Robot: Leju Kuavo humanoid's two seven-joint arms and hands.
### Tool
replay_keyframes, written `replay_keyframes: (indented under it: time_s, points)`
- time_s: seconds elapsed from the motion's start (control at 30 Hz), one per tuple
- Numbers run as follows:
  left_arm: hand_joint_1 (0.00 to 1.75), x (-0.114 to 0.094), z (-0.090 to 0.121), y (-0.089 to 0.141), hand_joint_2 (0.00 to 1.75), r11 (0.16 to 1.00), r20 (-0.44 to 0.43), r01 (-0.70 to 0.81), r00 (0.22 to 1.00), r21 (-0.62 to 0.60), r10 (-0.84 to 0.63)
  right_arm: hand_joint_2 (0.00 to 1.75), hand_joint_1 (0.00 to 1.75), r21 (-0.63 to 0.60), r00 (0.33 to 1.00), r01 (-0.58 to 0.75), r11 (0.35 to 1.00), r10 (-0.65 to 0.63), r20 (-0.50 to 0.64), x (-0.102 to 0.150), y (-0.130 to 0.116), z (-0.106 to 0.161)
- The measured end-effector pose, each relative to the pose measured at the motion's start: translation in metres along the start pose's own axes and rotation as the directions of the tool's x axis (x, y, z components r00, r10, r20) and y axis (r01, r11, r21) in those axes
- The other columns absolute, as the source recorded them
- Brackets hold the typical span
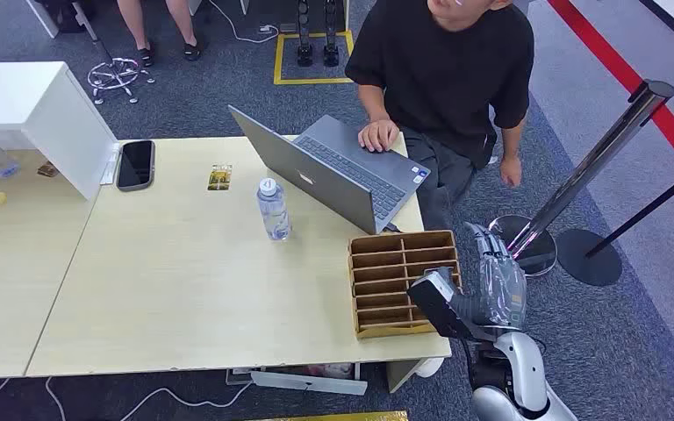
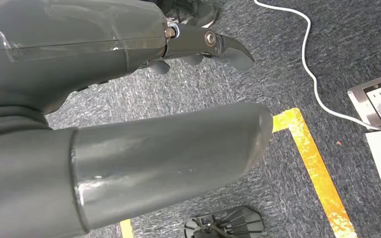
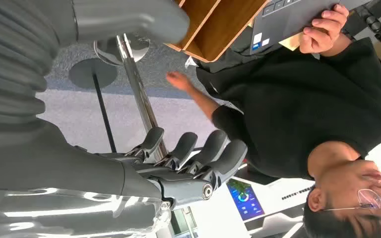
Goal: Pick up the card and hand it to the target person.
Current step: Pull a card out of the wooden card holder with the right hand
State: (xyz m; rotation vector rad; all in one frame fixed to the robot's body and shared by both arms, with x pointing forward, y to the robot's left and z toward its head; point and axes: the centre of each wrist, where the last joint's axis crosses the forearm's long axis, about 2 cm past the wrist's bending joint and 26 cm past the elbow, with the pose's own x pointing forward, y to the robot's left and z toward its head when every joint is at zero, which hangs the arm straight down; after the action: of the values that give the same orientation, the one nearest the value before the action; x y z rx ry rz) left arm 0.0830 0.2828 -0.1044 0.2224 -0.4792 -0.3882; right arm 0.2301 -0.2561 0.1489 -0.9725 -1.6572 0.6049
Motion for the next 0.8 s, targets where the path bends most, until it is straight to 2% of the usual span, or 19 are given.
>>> replay_keyframes:
  time_s: [0.23, 0.33, 0.8]
  points:
    - [0.0, 0.006, -0.002, 0.002, 0.0, 1.0, -0.003, 0.014, 1.0, -0.014, -0.014, 1.75, 1.09, 0.098, 0.989, -0.144, 0.985, 0.146, -0.011, -0.006, 0.01, 0.0]
    - [0.0, 0.008, -0.003, 0.002, 0.0, 1.0, -0.001, 0.015, 1.0, -0.013, -0.015, 1.75, 1.09, 0.112, 0.987, -0.159, 0.981, 0.162, -0.013, -0.009, 0.013, 0.001]
    - [0.0, 0.009, -0.003, 0.003, 0.0, 1.0, 0.002, 0.019, 1.0, -0.012, -0.019, 1.75, 0.86, 0.163, 0.978, -0.203, 0.966, 0.208, -0.013, -0.016, 0.021, 0.002]
